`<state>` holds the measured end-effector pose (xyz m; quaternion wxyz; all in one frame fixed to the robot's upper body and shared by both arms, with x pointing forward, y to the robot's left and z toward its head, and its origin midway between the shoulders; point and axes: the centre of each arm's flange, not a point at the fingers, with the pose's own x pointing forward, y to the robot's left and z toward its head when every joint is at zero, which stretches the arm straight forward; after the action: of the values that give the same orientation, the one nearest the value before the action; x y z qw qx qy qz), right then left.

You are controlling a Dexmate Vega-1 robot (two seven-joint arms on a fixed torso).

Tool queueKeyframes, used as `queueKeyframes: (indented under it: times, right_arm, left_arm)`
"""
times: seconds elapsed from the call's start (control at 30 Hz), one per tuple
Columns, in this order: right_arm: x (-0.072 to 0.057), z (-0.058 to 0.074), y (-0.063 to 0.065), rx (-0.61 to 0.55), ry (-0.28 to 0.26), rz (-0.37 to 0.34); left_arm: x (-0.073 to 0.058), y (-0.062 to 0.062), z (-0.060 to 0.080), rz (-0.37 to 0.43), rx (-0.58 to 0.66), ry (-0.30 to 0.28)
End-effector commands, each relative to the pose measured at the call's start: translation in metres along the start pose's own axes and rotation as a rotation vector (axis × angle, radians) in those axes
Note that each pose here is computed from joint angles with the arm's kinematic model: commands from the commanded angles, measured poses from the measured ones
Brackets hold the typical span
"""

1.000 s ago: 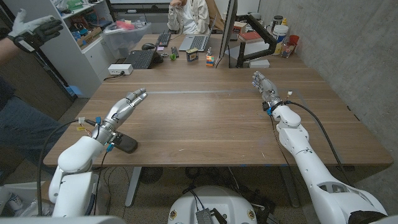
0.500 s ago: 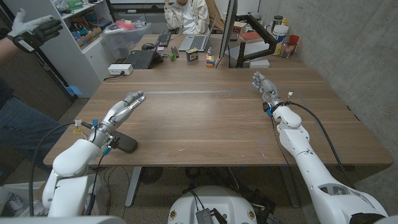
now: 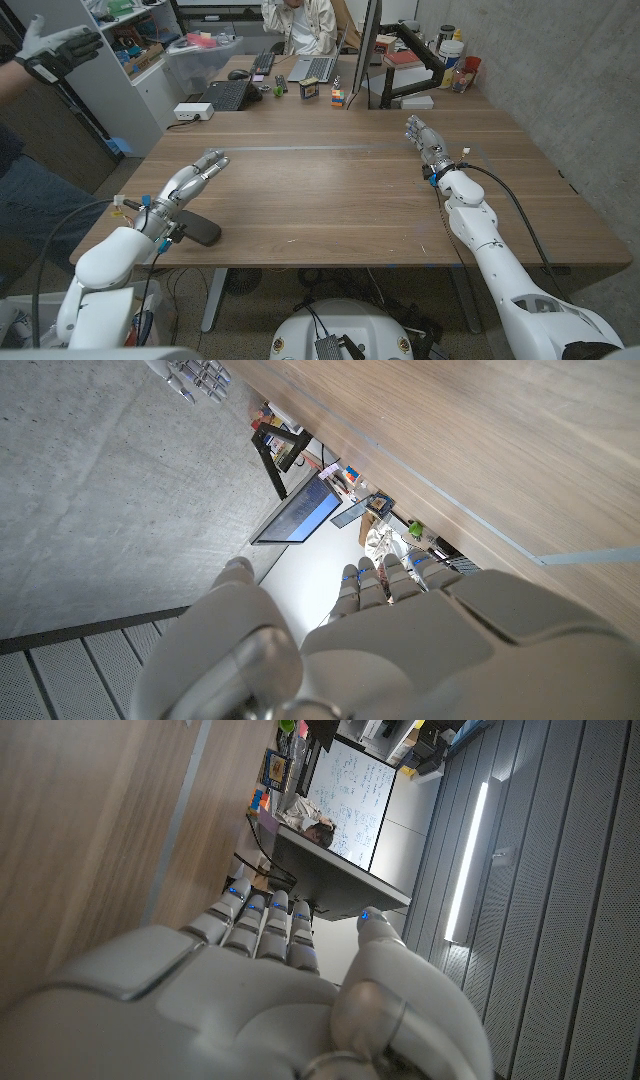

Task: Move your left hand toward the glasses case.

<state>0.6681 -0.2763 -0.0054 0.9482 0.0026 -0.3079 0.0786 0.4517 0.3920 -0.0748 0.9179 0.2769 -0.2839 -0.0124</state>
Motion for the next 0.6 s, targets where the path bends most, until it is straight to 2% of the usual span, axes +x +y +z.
queueKeyframes:
  times: [0.03,0.6]
  right_arm:
    - [0.0038,-0.0004,0.0008,-0.002,-0.002,0.005]
    - [0.0019,0.0001,-0.0014,-0.003,-0.004,-0.006]
  left_arm:
    - [-0.0039,0.0069,0.0009,0.009,0.036,0.025]
    - [-0.0062,0.0089,-0.0007,-0.004,0.089,0.06]
